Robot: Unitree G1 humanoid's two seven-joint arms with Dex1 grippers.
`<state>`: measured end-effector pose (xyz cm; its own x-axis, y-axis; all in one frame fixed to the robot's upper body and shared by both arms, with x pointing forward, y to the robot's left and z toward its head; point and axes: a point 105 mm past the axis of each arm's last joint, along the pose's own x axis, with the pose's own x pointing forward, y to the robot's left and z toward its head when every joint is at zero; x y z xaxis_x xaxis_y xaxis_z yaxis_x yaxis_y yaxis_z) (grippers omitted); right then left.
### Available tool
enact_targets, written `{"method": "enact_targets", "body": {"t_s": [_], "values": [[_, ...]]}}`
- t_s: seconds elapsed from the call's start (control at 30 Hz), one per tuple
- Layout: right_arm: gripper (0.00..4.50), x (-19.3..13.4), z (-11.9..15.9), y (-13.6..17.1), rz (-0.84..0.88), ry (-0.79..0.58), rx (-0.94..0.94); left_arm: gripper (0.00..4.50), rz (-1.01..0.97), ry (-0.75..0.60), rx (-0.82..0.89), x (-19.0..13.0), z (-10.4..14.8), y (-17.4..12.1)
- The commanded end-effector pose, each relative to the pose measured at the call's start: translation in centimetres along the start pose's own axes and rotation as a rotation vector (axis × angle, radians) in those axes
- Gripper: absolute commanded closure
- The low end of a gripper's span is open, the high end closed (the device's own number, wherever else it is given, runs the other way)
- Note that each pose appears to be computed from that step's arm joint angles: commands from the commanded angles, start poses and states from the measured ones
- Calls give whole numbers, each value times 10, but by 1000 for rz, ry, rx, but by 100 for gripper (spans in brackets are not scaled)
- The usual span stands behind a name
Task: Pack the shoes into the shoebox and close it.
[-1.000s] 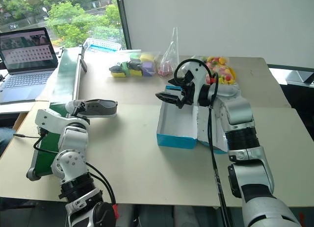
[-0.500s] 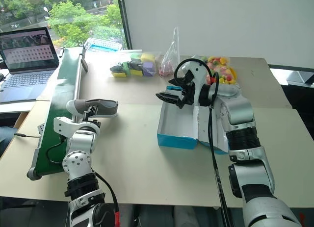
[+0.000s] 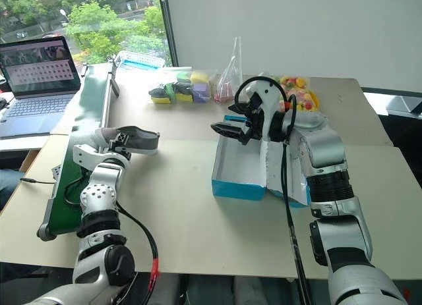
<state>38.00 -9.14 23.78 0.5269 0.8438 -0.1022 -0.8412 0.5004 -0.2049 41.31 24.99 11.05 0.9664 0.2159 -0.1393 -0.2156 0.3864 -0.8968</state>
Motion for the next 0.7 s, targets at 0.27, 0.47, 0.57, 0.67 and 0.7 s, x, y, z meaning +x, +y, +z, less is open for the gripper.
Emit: {"method": "enact_targets", "body": {"t_s": [0.27, 0.47, 0.57, 0.67, 0.7], "values": [[0, -3, 15, 1, -1, -33, -32, 413, -150, -15, -4, -2, 2, -35], [0, -3, 21, 0, -3, -78, 12, 419, -496, 139, 27, -29, -7, -105], [0, -6, 33, -6, -19, -148, 114, 419, -755, 289, 71, -63, -16, -145], [0, -14, 48, -11, -9, -219, 219, 419, -957, 454, 198, -99, -28, -167], [0, -18, 53, -11, 6, -246, 250, 419, -1020, 518, 245, -112, -34, -172]]}}
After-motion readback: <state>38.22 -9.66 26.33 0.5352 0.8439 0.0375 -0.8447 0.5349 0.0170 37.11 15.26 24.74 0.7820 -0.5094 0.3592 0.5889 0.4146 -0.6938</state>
